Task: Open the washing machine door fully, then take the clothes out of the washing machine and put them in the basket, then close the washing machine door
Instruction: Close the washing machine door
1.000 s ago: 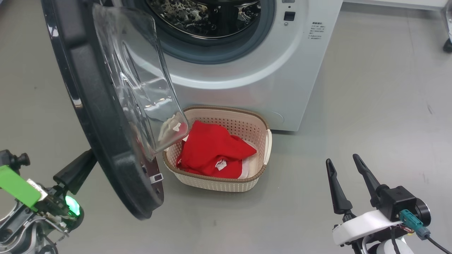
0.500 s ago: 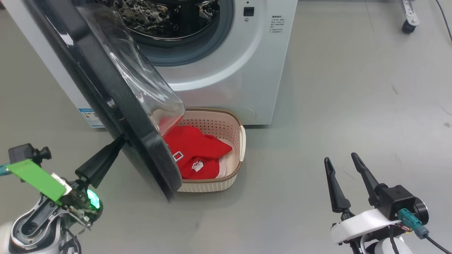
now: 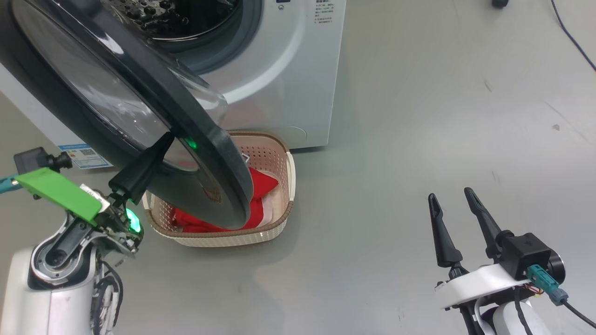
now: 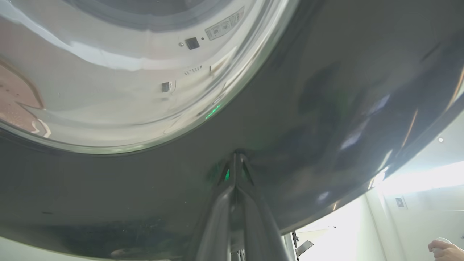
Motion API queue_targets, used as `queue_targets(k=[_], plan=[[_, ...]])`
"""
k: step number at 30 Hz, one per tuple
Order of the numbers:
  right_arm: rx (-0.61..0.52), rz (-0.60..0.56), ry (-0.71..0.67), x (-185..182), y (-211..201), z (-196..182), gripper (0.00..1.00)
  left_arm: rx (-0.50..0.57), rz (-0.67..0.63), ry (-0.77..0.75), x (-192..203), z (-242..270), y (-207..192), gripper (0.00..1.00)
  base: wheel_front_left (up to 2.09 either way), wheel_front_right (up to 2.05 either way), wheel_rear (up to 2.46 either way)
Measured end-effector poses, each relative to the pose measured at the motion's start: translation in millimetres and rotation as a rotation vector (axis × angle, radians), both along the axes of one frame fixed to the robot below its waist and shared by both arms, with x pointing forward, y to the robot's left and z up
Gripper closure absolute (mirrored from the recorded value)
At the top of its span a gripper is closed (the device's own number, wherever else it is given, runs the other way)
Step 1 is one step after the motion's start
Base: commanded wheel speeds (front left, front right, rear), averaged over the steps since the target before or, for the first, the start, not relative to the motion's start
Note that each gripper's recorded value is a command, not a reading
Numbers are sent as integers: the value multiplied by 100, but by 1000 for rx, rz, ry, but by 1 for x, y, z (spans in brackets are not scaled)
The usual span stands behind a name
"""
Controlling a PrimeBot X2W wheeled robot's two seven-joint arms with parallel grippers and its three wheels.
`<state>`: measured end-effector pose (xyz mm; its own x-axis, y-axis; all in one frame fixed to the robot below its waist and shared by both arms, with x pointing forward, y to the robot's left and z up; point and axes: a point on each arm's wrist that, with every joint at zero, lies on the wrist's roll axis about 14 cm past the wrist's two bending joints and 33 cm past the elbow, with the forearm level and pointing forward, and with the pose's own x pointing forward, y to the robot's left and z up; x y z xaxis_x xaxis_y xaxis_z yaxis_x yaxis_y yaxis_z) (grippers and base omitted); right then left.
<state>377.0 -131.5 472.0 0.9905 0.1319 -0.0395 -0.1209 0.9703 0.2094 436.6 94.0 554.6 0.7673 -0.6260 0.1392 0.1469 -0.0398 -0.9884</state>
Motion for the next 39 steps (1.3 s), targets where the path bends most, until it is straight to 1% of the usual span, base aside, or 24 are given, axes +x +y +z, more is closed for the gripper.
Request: queue_targets(k=[4,10,24,28,39], plan=[[-4,-23,11,1,-7,-4,0,-5,-15,3,16,0,-13,100,0,0,0],[-7,-56,14,3,-18,-6,0,-23,1,14,40,-2,-24,100,0,0,0],[-17,-118,57,8,-38,-22,0,-78,101,30,104,-3,-39,100,0,0,0],[-17,-127,70,10,-41,-27,0,-80,132,30,123,-4,-43,100,0,0,0],[-11,-173,111,19,-56,-42,0,-103,167,44,171,-15,-68,100,0,0,0]])
